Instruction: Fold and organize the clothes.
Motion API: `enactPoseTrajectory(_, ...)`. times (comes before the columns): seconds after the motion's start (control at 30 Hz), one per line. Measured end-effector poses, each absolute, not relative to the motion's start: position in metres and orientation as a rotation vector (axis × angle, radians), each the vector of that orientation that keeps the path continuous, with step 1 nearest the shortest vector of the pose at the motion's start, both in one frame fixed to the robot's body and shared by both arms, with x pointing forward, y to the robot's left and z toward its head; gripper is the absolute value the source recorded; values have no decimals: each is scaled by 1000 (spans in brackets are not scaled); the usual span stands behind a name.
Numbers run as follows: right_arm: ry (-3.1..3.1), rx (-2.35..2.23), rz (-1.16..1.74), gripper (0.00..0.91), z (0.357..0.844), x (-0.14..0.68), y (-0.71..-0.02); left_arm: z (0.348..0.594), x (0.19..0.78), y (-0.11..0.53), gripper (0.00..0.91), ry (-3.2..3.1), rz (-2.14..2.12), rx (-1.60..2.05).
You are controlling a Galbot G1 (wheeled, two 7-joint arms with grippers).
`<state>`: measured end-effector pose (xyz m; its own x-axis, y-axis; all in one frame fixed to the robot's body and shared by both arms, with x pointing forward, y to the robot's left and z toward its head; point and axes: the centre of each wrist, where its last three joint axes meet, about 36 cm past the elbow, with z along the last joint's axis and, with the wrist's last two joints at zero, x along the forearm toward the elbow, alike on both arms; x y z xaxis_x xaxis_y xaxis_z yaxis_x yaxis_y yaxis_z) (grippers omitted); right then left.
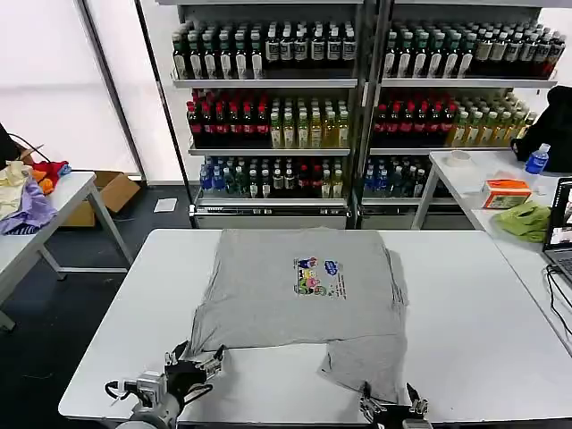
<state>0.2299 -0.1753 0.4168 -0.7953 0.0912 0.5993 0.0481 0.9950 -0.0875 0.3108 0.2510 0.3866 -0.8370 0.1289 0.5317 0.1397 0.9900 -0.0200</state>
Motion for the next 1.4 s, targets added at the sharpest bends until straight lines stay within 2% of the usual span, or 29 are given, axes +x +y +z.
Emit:
enactPoseTrajectory(0.07, -2491, -93, 89, 0, 416, 230, -175, 385, 310, 251, 10, -2568, -27, -189)
enactPoseTrajectory(0.93, -2556, -85, 63, 0, 416, 236, -182, 382, 313, 242, 10, -2600, 29, -197)
enactPoseTrajectory(1.4, -2746, -104, 42, 0, 449, 260, -190, 405, 326, 242, 10, -2810, 106, -229)
